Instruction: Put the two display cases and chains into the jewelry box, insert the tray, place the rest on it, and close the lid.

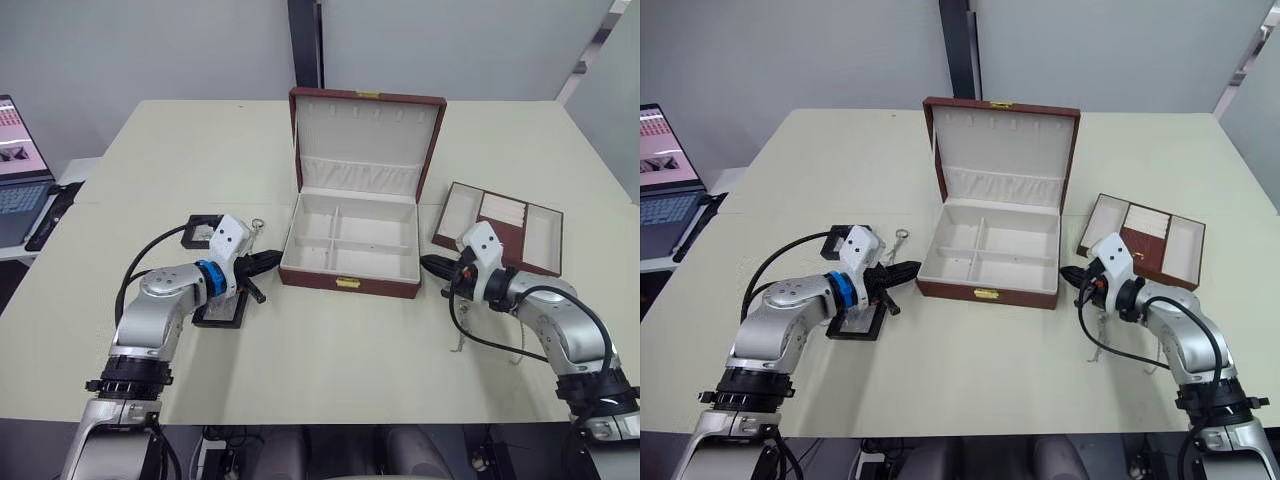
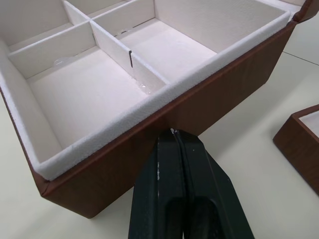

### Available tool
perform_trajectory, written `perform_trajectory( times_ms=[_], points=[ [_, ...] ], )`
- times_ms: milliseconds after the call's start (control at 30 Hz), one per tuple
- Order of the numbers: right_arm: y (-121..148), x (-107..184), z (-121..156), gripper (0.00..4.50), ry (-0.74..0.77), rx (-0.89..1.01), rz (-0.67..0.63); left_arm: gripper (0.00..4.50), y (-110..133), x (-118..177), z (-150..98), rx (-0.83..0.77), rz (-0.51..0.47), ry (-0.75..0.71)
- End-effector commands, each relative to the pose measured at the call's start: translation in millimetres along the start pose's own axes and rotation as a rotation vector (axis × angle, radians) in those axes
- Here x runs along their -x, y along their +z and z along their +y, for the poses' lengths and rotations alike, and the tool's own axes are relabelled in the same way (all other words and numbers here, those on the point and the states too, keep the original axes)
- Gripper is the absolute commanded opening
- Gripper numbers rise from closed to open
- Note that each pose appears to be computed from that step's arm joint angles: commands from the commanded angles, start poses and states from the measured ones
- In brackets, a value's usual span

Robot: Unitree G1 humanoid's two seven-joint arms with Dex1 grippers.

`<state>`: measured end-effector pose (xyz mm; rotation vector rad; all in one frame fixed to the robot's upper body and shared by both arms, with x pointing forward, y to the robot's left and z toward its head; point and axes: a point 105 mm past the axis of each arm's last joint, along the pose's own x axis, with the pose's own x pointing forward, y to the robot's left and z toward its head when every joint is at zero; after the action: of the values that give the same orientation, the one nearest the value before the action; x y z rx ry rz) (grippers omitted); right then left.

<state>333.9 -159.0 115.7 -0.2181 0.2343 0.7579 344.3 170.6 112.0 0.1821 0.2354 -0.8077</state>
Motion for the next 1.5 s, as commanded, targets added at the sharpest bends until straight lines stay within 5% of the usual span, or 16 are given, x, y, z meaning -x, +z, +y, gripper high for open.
perform_trajectory(
  times_ms=[33,733,1133,1267,1500],
  points=[
    [17,-4,6,0.00,0.033,0.033,-0.054,0.02,9,-2,-23,-0.015,-0.030,-0.105],
    [17,0,1,0.00,0.036,0.033,-0.051,0.02,1,19,-10,-0.007,-0.003,-0.031],
    [18,65,-38,0.00,-0.026,-0.006,-0.054,0.02,9,91,39,0.029,-0.028,0.183],
    [7,103,-52,0.57,-0.008,-0.012,0.016,0.91,-6,132,50,0.033,0.059,0.257],
    [-12,155,-82,2.49,-0.043,-0.025,0.125,3.05,-28,210,67,0.036,0.227,0.401]
  ],
)
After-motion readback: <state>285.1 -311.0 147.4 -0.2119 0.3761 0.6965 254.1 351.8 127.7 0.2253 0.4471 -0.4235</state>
